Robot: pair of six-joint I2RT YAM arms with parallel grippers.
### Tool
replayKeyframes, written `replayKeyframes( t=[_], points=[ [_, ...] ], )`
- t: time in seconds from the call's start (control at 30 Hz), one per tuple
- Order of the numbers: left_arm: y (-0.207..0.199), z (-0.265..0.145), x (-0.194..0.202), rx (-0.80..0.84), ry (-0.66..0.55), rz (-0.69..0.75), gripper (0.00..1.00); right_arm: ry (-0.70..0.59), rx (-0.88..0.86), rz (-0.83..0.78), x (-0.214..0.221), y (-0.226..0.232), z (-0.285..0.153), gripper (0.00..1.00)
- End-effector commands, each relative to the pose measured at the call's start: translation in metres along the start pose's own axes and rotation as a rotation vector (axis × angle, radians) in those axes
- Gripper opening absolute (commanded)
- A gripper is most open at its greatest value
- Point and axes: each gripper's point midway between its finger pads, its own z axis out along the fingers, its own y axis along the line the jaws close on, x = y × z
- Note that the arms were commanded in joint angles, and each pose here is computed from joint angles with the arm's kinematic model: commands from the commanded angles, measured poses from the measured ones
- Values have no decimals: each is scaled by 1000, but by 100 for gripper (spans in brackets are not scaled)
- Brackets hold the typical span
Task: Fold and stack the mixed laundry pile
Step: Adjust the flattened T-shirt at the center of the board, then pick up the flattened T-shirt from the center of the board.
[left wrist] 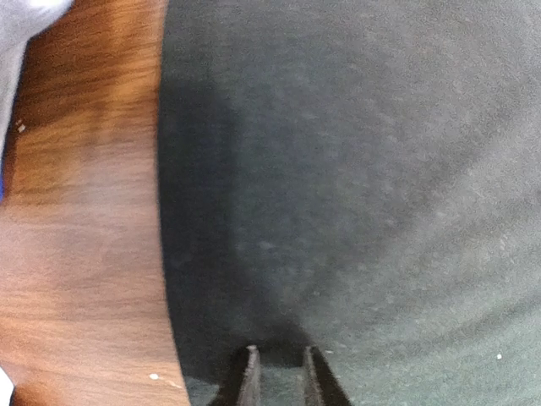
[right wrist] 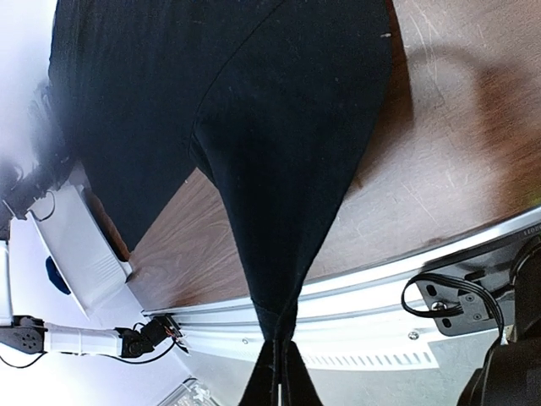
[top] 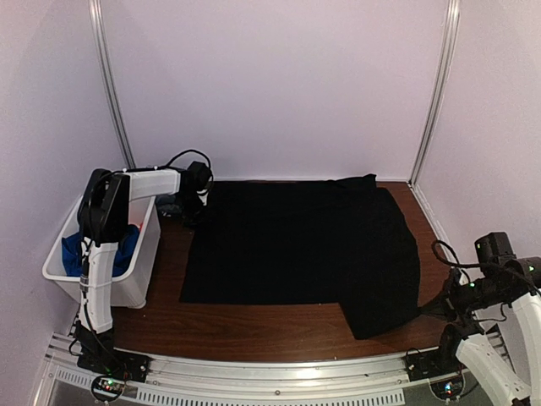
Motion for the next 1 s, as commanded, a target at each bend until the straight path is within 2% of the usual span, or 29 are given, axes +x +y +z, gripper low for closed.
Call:
replayKeyframes(
  t=[0.0, 0.13, 0.23, 0.33, 0.5, 0.63, 0.77, 0.83, 0.97],
  points=[
    [18, 12, 31, -14, 127, 11, 26, -45, -64, 15, -23, 16, 11, 0],
    [1, -50, 10, 68, 12, 57, 40, -50, -62, -29, -39, 26, 17, 0],
    [-10, -88, 20, 125, -26, 56, 44, -32, -48, -60, -46, 29, 22, 0],
    [-16, -116, 47, 146, -31, 56, 46, -3, -48, -83, -46, 31, 26, 0],
    [-23, -128, 115, 182, 38, 60, 48, 48, -31, -110, -38, 23, 33, 0],
    [-27, -130, 182, 181, 122, 49, 45, 88, -7, -122, -27, 12, 35, 0],
    [-8, -129, 234, 141, 183, -50, 33, 105, 9, -128, -19, 4, 35, 0],
    [3, -130, 250, 127, 182, -109, 29, 105, 10, -123, -17, 1, 35, 0],
    [20, -127, 268, 84, 189, -158, 26, 102, 5, -111, -15, -1, 36, 0]
  ],
)
